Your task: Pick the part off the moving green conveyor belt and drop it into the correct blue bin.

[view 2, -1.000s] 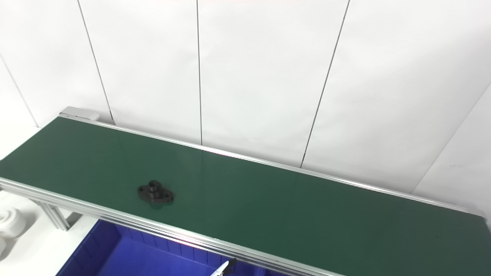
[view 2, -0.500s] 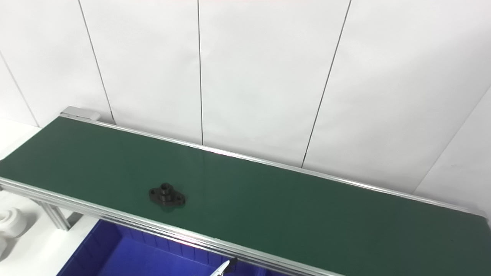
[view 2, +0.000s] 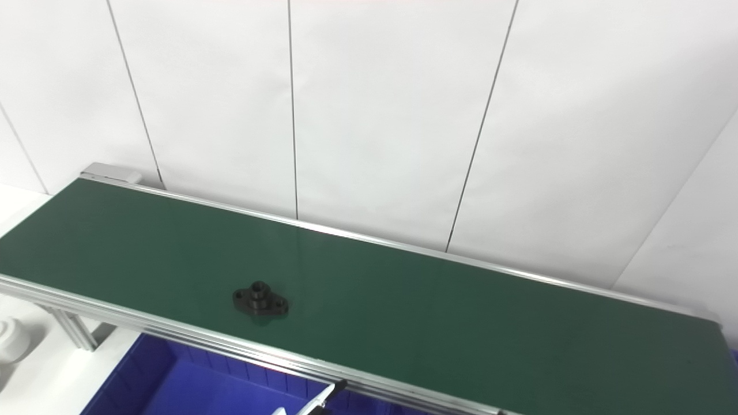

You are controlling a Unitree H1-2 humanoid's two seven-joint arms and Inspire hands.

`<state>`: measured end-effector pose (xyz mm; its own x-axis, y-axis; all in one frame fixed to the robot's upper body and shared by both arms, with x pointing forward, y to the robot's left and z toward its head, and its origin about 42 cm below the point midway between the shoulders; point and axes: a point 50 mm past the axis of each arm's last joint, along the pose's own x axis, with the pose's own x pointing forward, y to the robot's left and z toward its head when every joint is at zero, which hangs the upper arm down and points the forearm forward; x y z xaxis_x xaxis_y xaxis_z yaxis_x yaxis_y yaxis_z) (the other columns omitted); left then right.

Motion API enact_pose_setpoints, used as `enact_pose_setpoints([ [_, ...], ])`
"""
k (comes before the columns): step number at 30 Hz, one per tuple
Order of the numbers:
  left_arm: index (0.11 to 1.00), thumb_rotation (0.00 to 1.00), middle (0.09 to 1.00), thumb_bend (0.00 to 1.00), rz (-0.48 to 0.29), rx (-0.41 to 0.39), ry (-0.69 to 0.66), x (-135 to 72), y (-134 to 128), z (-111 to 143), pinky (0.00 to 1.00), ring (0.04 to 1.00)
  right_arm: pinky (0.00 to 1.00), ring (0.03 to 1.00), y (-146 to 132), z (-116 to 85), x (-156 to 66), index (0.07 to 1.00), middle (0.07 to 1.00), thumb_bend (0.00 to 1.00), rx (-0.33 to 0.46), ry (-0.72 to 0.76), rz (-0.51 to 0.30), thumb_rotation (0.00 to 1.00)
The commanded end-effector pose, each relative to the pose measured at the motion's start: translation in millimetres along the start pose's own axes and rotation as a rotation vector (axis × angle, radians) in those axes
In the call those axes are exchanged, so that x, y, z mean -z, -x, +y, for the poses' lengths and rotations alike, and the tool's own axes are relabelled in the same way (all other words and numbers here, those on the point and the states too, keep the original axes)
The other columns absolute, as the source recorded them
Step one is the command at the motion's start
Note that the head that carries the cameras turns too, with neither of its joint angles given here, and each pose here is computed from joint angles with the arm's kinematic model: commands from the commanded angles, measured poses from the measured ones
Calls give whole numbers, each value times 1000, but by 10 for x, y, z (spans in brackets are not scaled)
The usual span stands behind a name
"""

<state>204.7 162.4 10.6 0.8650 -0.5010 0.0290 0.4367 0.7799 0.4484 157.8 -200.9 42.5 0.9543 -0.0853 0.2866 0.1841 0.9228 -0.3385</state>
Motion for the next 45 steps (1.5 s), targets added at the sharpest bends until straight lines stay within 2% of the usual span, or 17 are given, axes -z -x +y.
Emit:
enact_pose_setpoints([
  [1, 1000, 638, 1000, 758, -71, -14, 11, -106, -45, 133, 966, 1000, 907, 912, -113, -41, -172, 972, 935, 819, 22, -26, -90, 741],
  [5, 1000, 681, 1000, 745, -79, -15, 45, -156, -28, 211, 993, 1000, 885, 900, -311, -111, -380, 975, 925, 802, 26, 5, -162, 754],
  [9, 1000, 718, 1000, 766, -79, -8, 75, -179, -4, 293, 1000, 1000, 872, 901, -576, -178, -569, 978, 923, 764, 9, 30, -207, 717],
  [16, 1000, 743, 1000, 797, -73, 20, 116, -209, 23, 414, 994, 1000, 845, 890, -939, -223, -806, 974, 913, 763, -41, 79, -194, 696],
  [22, 1000, 744, 1000, 806, -53, 63, 118, -175, 29, 449, 1000, 1000, 850, 896, -1124, -204, -834, 973, 914, 778, -100, 103, -168, 687],
  [31, 1000, 708, 1000, 805, -45, 76, 126, -108, 12, 466, 984, 1000, 815, 883, -1477, -127, -777, 965, 921, 753, -185, 134, -153, 600],
  [39, 1000, 706, 1000, 795, -43, 91, 123, -69, -12, 486, 968, 1000, 838, 896, -1838, -33, -818, 972, 927, 750, -259, 225, -133, 592],
  [45, 1000, 713, 1000, 801, -33, 91, 134, -56, -19, 475, 955, 1000, 805, 869, -2065, 83, -823, 961, 909, 773, -303, 281, -114, 587],
])
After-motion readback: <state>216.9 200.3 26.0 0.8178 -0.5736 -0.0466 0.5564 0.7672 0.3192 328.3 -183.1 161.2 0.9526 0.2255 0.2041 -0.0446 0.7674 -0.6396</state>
